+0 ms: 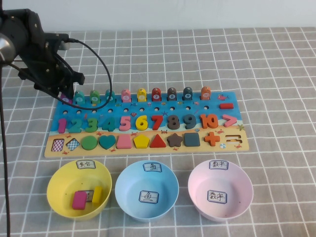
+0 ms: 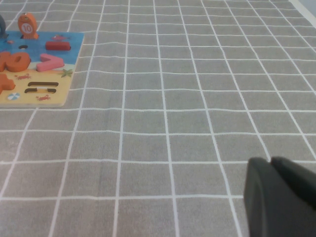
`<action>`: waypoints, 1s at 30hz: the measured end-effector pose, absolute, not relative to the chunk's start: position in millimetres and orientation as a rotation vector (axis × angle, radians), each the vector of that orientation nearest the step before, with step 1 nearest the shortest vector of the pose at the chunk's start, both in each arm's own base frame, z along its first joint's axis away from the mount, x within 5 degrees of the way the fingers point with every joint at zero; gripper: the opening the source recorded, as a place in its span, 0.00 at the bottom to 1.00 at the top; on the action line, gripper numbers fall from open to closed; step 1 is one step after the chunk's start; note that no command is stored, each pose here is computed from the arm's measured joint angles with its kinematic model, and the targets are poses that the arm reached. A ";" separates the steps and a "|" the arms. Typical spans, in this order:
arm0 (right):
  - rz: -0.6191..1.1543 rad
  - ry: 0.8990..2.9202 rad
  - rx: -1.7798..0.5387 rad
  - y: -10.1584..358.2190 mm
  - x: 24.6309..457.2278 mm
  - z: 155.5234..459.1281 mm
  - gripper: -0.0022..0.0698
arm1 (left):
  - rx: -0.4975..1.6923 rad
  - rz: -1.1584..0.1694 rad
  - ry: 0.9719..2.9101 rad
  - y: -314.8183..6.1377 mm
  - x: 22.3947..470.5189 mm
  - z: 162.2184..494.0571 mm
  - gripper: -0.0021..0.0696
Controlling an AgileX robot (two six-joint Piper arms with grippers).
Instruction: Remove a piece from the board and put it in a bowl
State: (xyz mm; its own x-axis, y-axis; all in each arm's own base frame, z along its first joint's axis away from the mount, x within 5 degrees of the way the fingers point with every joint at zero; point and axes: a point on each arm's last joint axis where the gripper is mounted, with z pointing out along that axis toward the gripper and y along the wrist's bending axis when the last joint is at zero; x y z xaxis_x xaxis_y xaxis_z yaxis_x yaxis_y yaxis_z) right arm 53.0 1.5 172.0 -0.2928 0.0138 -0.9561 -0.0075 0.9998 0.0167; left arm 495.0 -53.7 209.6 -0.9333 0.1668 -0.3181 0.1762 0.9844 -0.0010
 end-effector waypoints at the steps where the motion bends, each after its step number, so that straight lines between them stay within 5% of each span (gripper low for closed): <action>1: 0.021 1.868 0.005 1.5 53.0 172.0 0.01 | 0.249 -0.042 2.808 -53.7 495.0 209.6 0.43; 30: 0.021 1.868 0.005 1.5 53.0 172.0 0.01 | 0.248 -0.042 2.805 -53.9 497.0 205.5 0.43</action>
State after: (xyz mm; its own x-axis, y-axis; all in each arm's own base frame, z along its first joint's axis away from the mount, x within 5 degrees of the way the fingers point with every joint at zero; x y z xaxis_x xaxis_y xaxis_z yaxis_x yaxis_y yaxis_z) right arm 53.0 1.5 172.0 -0.2928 0.0138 -0.9561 -0.0075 0.9998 0.0167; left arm 497.0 -53.9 205.5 -0.9323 0.1664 -0.3212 0.1759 0.9844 -0.0007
